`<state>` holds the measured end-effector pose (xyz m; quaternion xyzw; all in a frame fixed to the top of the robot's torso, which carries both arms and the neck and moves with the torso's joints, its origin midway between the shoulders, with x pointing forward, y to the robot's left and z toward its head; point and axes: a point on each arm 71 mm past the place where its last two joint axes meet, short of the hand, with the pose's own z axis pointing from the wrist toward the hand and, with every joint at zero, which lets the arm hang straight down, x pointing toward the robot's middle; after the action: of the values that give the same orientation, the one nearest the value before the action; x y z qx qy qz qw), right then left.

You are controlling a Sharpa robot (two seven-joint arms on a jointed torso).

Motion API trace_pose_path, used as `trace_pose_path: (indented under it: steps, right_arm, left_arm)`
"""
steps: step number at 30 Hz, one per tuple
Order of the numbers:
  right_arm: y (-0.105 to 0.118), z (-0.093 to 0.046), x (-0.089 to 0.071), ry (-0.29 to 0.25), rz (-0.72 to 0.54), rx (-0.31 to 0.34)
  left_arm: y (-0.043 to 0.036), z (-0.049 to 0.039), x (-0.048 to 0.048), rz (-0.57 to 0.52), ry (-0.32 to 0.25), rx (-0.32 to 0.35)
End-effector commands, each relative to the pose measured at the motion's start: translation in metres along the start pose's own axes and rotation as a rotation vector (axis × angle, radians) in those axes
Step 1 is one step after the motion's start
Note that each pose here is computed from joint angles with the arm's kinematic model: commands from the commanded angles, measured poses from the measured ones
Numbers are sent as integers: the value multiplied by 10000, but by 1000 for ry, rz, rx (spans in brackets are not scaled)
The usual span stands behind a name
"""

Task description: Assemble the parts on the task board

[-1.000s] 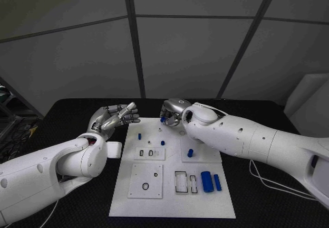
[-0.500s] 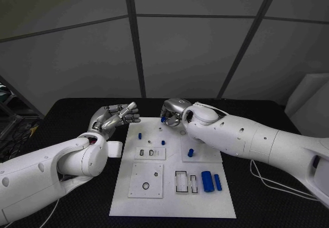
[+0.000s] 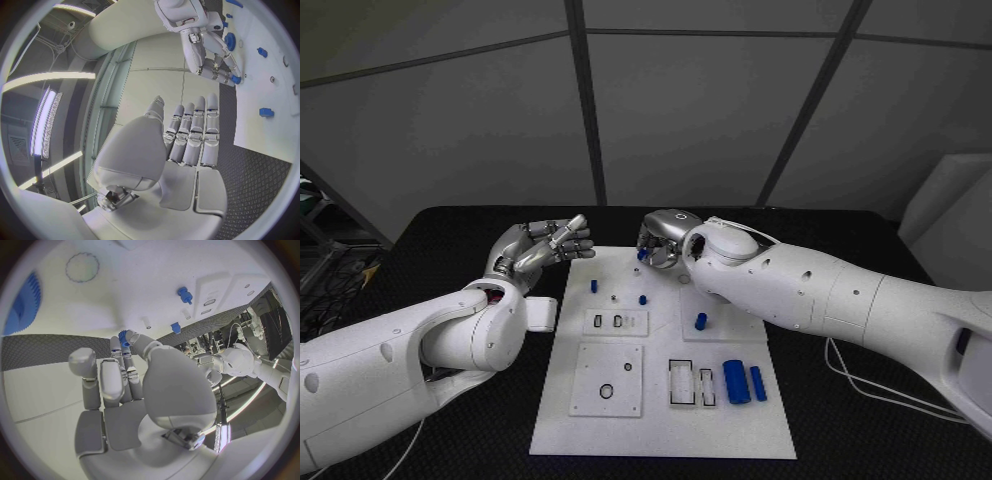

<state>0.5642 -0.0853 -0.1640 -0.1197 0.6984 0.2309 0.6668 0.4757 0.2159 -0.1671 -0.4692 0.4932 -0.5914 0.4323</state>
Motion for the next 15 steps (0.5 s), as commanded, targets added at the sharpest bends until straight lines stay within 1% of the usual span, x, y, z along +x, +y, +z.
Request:
trace_pose_path:
  steps: [1,10,15]
  right_arm:
    - [5,1,12,14,-3,-5]
    - [-18,4,-9,-17,8,2]
    - [-42,-32,-38,-45,19,-1]
  left_arm:
    - [-14,7,17,-2,12,7]
    - [-13,8,7,-1,11,5]
    - [-13,7,-3,0,9,5]
